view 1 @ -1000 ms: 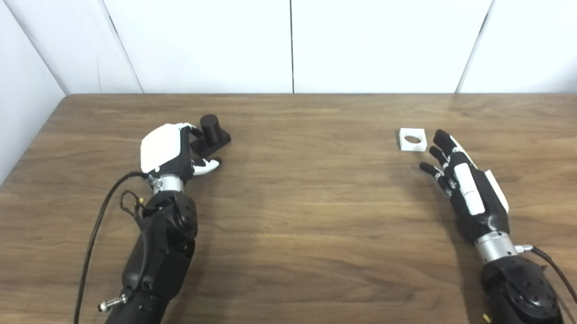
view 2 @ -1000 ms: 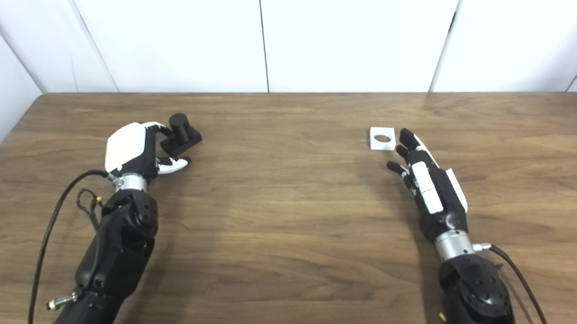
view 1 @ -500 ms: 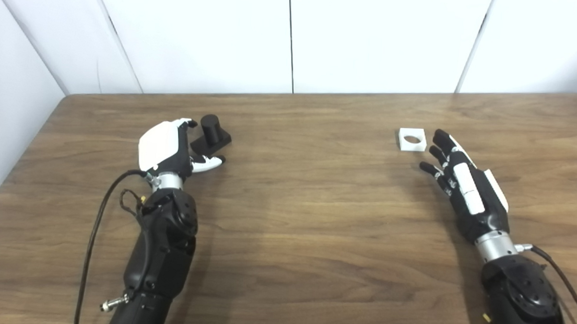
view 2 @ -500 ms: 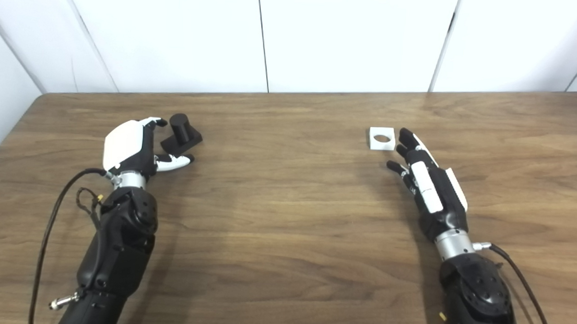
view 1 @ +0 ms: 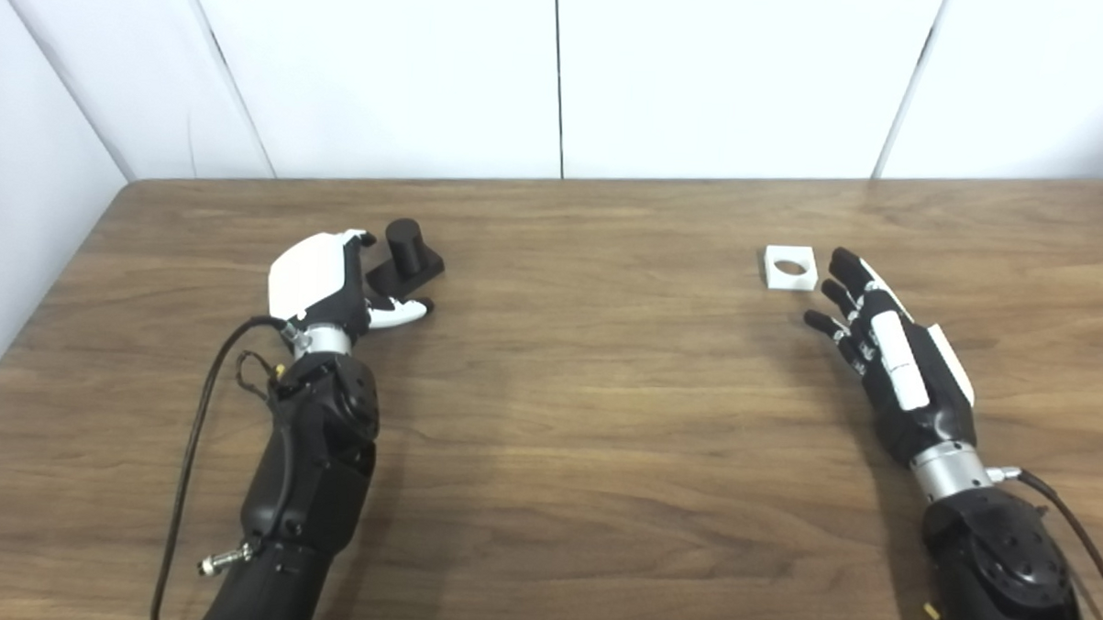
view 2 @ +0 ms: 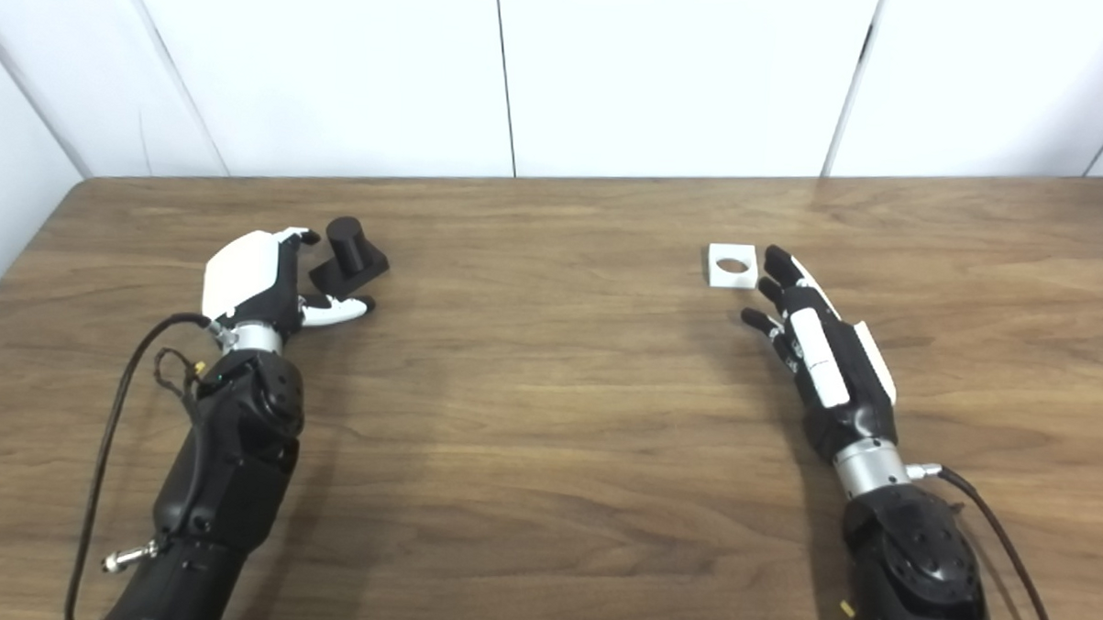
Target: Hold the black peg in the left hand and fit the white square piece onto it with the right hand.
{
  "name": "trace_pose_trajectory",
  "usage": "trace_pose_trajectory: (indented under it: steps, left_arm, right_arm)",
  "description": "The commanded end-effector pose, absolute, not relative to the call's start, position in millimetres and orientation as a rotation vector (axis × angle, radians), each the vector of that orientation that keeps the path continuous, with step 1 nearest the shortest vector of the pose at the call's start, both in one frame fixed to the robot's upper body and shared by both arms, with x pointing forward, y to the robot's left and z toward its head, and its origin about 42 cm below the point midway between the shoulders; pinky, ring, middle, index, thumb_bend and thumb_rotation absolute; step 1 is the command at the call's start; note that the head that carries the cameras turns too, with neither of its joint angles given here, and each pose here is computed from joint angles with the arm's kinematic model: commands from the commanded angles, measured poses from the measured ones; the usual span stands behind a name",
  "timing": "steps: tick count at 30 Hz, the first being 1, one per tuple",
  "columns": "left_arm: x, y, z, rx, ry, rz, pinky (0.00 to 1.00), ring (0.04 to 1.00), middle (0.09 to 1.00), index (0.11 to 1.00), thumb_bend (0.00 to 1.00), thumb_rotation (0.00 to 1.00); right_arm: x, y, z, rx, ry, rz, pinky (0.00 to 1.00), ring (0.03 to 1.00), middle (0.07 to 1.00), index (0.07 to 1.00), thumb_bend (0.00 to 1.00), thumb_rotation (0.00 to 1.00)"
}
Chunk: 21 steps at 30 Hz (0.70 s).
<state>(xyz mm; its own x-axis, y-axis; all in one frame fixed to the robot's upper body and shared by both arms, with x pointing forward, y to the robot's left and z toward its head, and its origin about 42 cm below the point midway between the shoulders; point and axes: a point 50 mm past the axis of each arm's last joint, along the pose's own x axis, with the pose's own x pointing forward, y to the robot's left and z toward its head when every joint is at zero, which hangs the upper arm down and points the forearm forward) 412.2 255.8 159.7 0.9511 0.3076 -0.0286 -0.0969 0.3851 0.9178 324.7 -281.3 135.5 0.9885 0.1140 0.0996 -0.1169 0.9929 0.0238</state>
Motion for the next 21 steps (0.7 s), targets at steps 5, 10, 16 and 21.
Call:
trace_pose_trajectory:
  steps: [5,10,16,21]
  left_arm:
    - [432,264,185,1.199,0.143,0.317,0.82,0.915,0.878,0.749,0.80,0.31]
    - [436,262,186,1.204,0.148,0.309,0.81,0.917,0.884,0.736,0.79,0.32]
    - [439,260,187,1.179,0.156,0.287,0.80,0.925,0.889,0.731,0.79,0.29]
    - [441,257,187,1.152,0.166,0.267,0.82,0.922,0.895,0.731,0.77,0.27]
  right_arm:
    - [315,-285,122,0.043,-0.067,0.105,0.84,0.960,0.960,0.922,0.64,0.80]
    - [314,-285,122,0.038,-0.065,0.099,0.86,0.962,0.961,0.919,0.66,0.80]
    - [314,-285,122,0.040,-0.068,0.100,0.87,0.966,0.964,0.922,0.63,0.80]
    - [313,-285,122,0.037,-0.068,0.099,0.86,0.961,0.961,0.922,0.65,0.81]
